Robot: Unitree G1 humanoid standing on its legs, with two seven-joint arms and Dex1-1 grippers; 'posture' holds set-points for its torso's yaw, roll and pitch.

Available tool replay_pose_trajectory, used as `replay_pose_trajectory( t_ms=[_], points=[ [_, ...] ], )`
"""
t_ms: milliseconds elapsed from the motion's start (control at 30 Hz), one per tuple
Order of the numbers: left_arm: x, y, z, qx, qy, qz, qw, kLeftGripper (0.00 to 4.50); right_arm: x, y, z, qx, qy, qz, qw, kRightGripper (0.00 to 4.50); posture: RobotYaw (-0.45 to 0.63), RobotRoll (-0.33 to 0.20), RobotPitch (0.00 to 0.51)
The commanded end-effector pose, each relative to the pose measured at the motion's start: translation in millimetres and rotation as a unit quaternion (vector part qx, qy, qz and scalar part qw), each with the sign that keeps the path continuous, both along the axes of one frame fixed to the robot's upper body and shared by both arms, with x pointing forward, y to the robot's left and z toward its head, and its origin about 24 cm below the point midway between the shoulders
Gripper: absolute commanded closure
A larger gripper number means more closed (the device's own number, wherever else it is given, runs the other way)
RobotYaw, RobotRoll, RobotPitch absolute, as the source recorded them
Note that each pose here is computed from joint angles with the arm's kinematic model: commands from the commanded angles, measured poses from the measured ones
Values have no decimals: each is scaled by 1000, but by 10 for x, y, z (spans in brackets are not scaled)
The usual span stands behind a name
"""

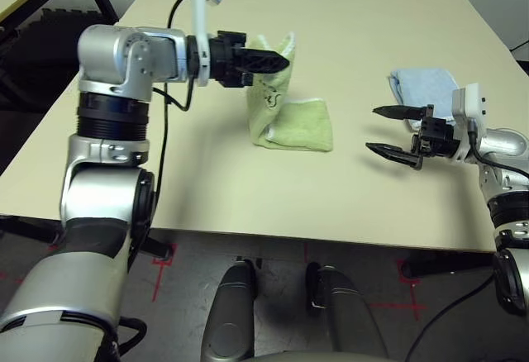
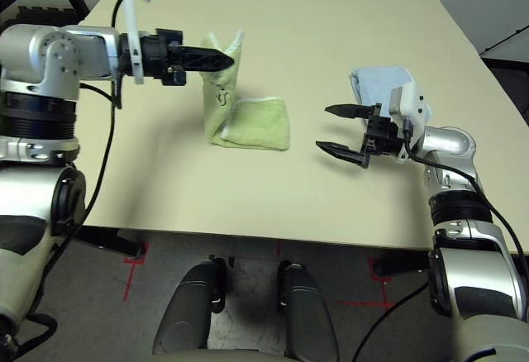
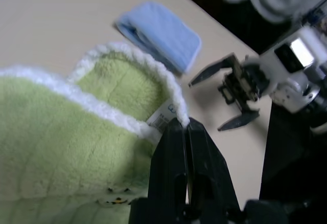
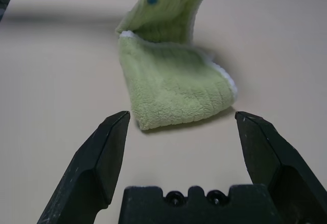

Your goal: Fold the towel and set it aside.

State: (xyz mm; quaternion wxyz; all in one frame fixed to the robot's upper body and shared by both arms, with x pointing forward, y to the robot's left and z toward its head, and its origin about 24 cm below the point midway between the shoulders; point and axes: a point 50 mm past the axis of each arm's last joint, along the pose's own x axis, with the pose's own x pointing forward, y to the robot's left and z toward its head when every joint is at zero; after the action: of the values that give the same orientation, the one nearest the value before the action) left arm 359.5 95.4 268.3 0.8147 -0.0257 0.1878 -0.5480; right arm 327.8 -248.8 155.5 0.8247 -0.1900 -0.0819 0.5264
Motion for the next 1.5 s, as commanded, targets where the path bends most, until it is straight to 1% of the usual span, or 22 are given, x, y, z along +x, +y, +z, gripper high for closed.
replay_pose_trajectory(
  t_ms=[33, 100, 200, 433, 633, 667, 700, 767, 900, 967, 1033, 1067, 1100, 1167, 1200, 1267, 1333, 1467, 1500],
  points=[
    [-4, -105, -66, 18, 2, -24, 1000, 4449, -5, -16, -2, -4, -2, -5, 1000, 0, 134, 0, 141],
    [-33, -170, -131, 27, 11, -42, 999, 4449, -9, -22, 8, -4, -3, -5, 1000, 0, 131, 0, 142],
    [-23, -206, -197, 33, 15, -41, 998, 4449, -14, -30, 10, -5, -4, -7, 1000, 0, 129, 0, 142],
    [-48, -392, -232, 30, 20, -65, 997, 4449, -6, -24, 14, -5, -6, -9, 1000, 0, 129, 0, 139],
    [-16, -424, -397, 45, 27, -59, 997, 4449, -2, 1, 36, -4, -11, -6, 1000, 0, 120, 0, 142],
    [-16, -425, -427, 47, 31, -58, 997, 4013, -4, 3, 38, -4, -11, -5, 1000, 0, 118, 0, 143],
    [-20, -428, -449, 48, 32, -58, 997, 3797, -6, 4, 39, -4, -12, -4, 1000, 0, 118, 0, 143],
    [-35, -437, -467, 48, 33, -60, 996, 3085, -8, 0, 42, -4, -12, -4, 1000, 0, 119, 0, 144],
    [-65, -430, -433, 38, 30, -67, 997, 1486, -4, -2, 51, -5, -12, -4, 1000, 0, 124, 0, 145],
    [-77, -369, -328, 19, 22, -70, 997, 699, 7, 6, 62, -5, -13, -3, 1000, 0, 122, 0, 146],
    [-73, -234, -97, -30, -18, -70, 997, 27, 19, 17, 82, -4, -15, -1, 1000, 0, 124, 0, 147],
    [-76, -163, -2, -55, -39, -70, 995, 27, 23, 22, 93, -4, -15, 1, 1000, 0, 124, 0, 148],
    [-76, -58, 73, -69, -73, -68, 993, 27, 30, 30, 109, -1, -16, 3, 1000, 0, 125, 0, 149],
    [-87, 126, 129, -76, -128, -70, 986, 27, 43, 44, 140, 5, -16, 6, 1000, 0, 131, 0, 149],
    [-89, 239, 108, -69, -155, -72, 983, 27, 55, 59, 162, 16, -14, 7, 1000, 0, 133, 0, 150],
    [-80, 462, -18, -41, -187, -78, 978, 27, 85, 100, 201, 42, 0, 8, 999, 0, 136, 0, 152],
    [-64, 646, -207, -5, -216, -92, 972, 27, 99, 161, 224, 57, 13, 18, 998, 0, 134, 0, 154],
    [-29, 827, -526, 44, -248, -117, 961, 27, 116, 250, 206, 60, 26, 30, 997, 0, 121, 0, 159],
    [-25, 859, -612, 68, -254, -132, 956, 27, 121, 270, 186, 57, 30, 33, 997, 0, 117, 0, 160]
  ],
)
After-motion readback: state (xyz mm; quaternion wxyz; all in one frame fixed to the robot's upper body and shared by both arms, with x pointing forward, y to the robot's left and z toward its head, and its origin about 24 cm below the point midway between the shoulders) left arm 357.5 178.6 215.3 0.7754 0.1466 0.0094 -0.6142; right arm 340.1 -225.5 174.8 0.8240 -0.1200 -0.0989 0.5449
